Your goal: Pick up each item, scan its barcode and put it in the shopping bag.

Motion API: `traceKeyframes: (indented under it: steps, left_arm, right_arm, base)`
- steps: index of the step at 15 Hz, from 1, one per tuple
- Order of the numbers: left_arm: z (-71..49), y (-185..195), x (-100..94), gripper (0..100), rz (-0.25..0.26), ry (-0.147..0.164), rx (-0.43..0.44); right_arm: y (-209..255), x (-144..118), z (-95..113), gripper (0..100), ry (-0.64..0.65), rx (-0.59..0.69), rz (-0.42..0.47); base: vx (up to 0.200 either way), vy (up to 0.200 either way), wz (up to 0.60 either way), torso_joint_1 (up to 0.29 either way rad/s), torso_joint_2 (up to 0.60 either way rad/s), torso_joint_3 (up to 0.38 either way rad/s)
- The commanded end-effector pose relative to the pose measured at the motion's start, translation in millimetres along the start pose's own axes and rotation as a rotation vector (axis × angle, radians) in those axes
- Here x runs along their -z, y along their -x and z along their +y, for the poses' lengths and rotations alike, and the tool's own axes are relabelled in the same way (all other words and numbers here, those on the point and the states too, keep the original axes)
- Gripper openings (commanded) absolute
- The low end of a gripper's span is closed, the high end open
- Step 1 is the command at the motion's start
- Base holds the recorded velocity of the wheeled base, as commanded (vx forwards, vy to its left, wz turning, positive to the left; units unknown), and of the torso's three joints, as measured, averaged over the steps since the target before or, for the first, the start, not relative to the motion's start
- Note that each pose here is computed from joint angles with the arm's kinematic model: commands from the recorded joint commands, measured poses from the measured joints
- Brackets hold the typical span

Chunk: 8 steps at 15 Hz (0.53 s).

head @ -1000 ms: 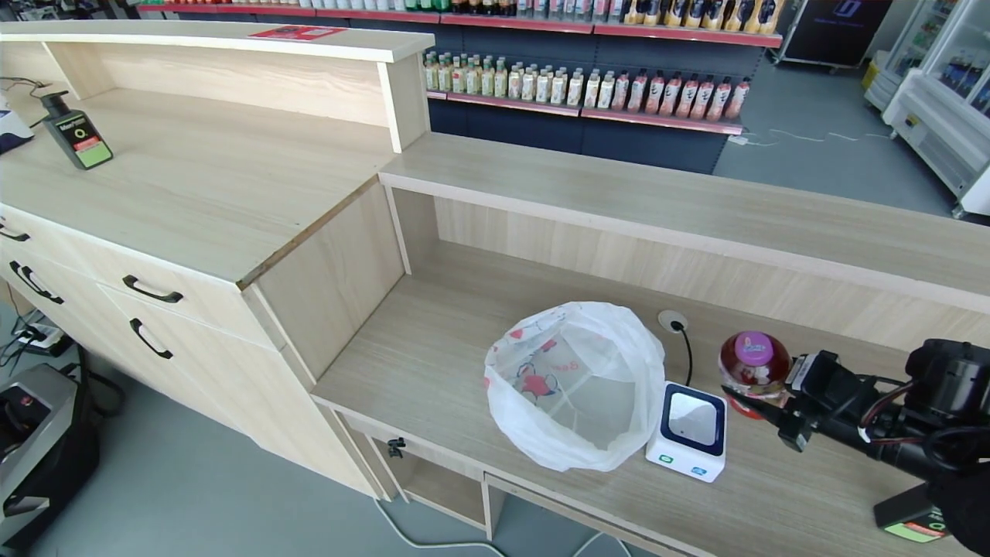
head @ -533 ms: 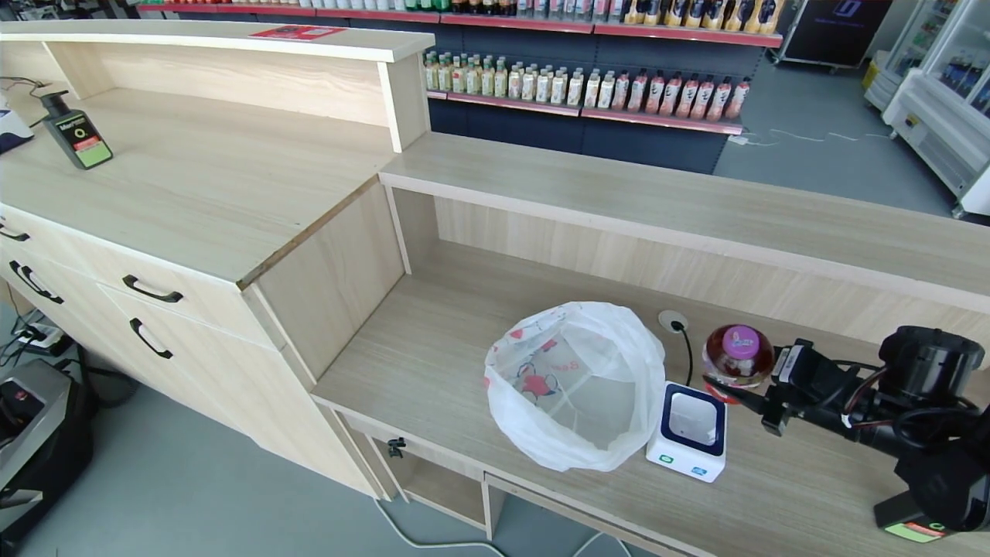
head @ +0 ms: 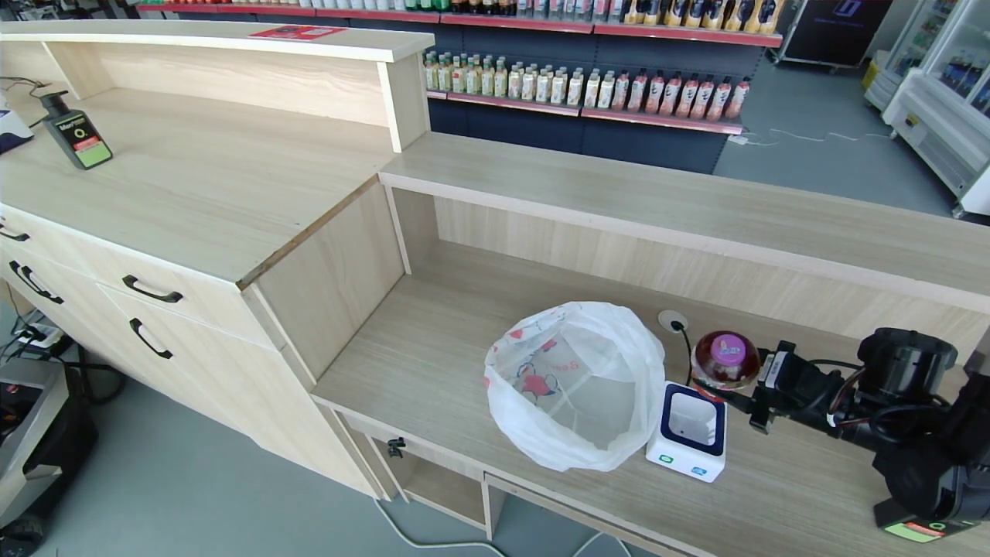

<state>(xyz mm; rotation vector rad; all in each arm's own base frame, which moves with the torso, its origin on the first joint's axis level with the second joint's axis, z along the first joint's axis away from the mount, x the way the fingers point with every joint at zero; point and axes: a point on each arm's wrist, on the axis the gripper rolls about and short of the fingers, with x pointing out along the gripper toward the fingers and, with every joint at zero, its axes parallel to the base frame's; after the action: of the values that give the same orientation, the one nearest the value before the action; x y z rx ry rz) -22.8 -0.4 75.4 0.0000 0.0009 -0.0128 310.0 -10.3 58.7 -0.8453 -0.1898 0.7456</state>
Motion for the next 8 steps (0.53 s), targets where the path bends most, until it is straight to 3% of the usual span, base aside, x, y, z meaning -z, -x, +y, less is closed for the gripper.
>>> traceKeyframes:
  steps: [1,8]
  left_arm:
    - [0.0,0.0,-0.1,100,-0.001,0.0,0.0]
    - [0.0,0.0,-0.1,100,-0.001,0.0,0.0]
  right_arm:
    - [-3.0,5.0,3.1,0,0.004,-0.005,-0.003]
    - [-9.1,8.0,-1.4,0,0.053,-0.024,-0.068]
  base:
    - [0.0,0.0,0.0,0.0,0.0,0.0]
    - [0.0,0.0,0.0,0.0,0.0,0.0]
